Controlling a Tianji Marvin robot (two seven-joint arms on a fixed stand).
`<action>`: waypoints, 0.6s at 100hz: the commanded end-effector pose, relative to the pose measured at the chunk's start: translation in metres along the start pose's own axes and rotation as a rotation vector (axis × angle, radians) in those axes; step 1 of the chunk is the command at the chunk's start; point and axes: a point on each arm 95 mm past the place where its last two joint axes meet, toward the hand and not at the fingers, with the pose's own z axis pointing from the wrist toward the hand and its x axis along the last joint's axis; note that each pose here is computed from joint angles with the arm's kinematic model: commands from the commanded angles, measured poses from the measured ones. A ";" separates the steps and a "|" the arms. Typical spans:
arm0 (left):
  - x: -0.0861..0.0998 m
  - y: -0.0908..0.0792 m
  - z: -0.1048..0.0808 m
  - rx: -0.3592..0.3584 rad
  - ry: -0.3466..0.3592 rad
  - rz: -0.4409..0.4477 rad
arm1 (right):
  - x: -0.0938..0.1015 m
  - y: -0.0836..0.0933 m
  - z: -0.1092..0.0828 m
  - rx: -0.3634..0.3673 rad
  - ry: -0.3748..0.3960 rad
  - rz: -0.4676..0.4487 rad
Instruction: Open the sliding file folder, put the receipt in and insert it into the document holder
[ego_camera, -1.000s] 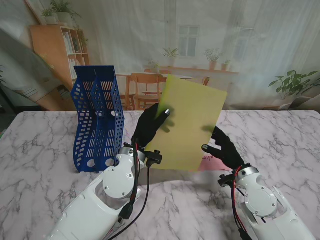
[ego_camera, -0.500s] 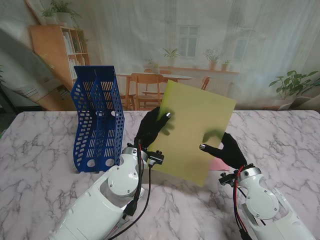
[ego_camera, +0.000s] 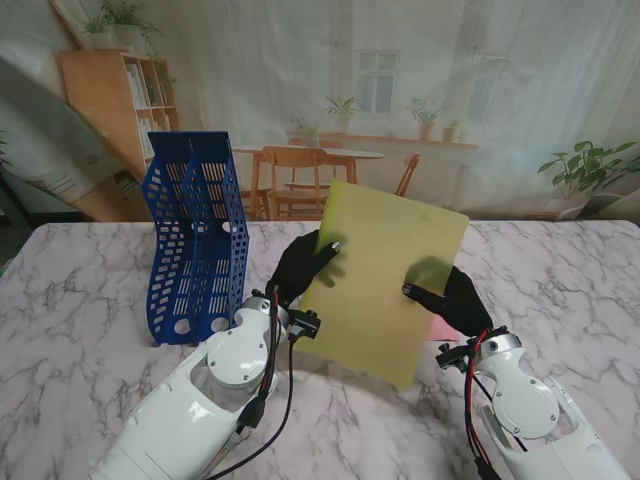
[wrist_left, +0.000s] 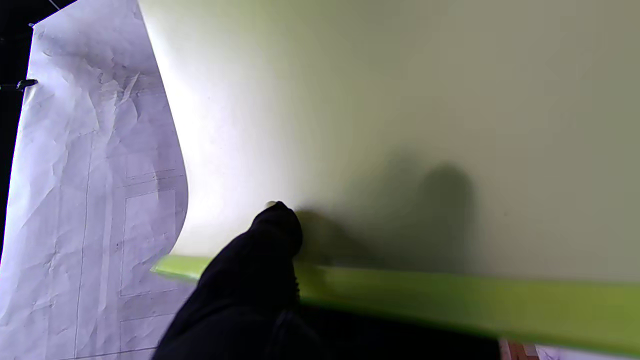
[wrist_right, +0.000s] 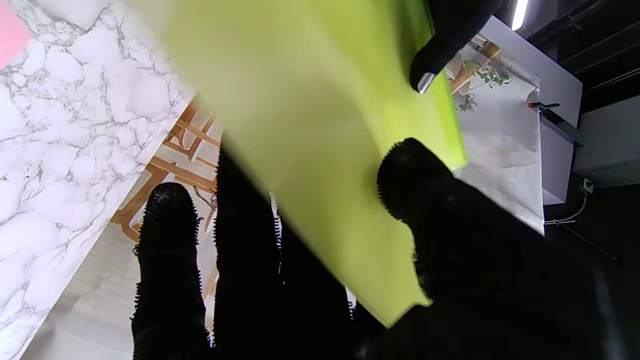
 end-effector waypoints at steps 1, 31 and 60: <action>-0.005 -0.001 -0.003 -0.020 -0.016 0.008 | 0.001 -0.002 0.001 -0.004 0.009 0.008; -0.005 0.001 -0.006 -0.093 -0.034 -0.019 | 0.006 -0.002 -0.003 0.067 0.017 0.062; -0.003 0.006 -0.006 -0.126 -0.034 -0.030 | 0.011 -0.003 -0.004 0.056 0.022 0.108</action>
